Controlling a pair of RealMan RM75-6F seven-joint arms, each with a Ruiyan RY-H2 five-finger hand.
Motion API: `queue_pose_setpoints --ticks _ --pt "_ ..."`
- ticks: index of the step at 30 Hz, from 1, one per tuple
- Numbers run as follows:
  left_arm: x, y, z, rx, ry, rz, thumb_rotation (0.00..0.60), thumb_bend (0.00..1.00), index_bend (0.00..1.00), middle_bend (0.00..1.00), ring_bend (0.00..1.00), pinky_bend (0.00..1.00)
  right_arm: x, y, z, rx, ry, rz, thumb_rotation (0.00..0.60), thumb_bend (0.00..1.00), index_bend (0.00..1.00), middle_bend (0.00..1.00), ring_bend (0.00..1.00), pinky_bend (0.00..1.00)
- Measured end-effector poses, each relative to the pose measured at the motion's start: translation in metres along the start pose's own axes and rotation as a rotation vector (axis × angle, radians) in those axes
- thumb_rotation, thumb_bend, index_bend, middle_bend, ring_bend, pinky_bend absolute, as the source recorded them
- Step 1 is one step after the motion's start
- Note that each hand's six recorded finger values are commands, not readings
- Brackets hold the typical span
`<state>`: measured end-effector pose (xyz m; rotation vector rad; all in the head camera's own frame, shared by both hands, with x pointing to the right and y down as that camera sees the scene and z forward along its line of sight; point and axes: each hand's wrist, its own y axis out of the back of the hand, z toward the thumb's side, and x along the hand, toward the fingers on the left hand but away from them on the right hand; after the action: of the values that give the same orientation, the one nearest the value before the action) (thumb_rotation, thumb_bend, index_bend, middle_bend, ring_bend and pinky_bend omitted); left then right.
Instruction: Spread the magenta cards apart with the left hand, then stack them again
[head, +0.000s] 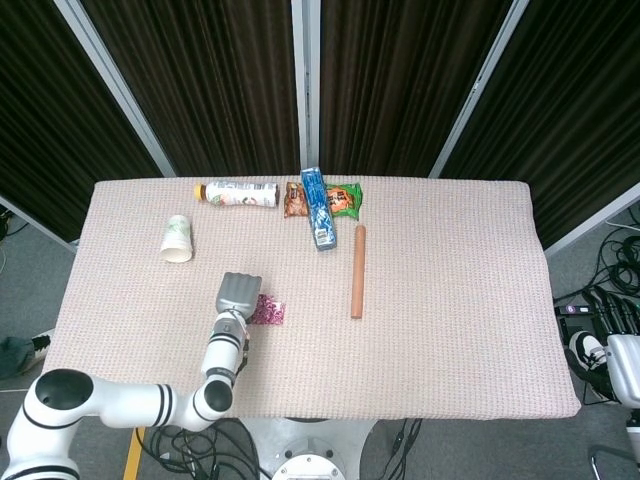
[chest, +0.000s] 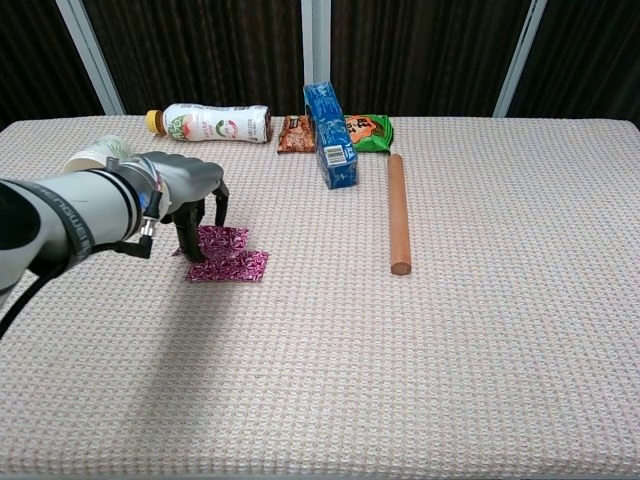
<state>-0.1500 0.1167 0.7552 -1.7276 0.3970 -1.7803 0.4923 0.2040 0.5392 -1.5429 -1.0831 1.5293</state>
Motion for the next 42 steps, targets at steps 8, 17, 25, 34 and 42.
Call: queue_pose_setpoints --ticks 8,17,25,34,42 --pt "-0.005 -0.005 0.023 0.050 -0.001 -0.021 0.600 0.26 0.45 0.81 0.82 0.89 0.000 -0.001 -0.003 -0.003 -0.006 0.002 0.542 0.24 0.04 0.02 0.00 0.00" --pt "0.002 -0.013 0.017 0.065 0.058 -0.051 0.600 0.26 0.45 0.81 0.82 0.89 -0.001 -0.002 -0.006 -0.008 -0.007 0.006 0.543 0.24 0.04 0.02 0.00 0.00" --pt "0.004 -0.013 0.018 0.050 0.061 -0.065 0.600 0.25 0.44 0.81 0.82 0.89 0.000 -0.001 -0.007 -0.007 -0.009 0.003 0.542 0.24 0.04 0.02 0.00 0.00" --pt "0.004 -0.013 0.025 0.053 0.051 -0.070 0.600 0.25 0.41 0.81 0.82 0.89 0.001 0.000 -0.008 -0.003 -0.013 0.001 0.546 0.24 0.04 0.02 0.00 0.00" --pt "0.004 -0.015 0.026 0.056 0.051 -0.079 0.600 0.25 0.39 0.81 0.82 0.89 0.001 0.001 -0.009 -0.003 -0.016 0.002 0.537 0.24 0.04 0.02 0.00 0.00"
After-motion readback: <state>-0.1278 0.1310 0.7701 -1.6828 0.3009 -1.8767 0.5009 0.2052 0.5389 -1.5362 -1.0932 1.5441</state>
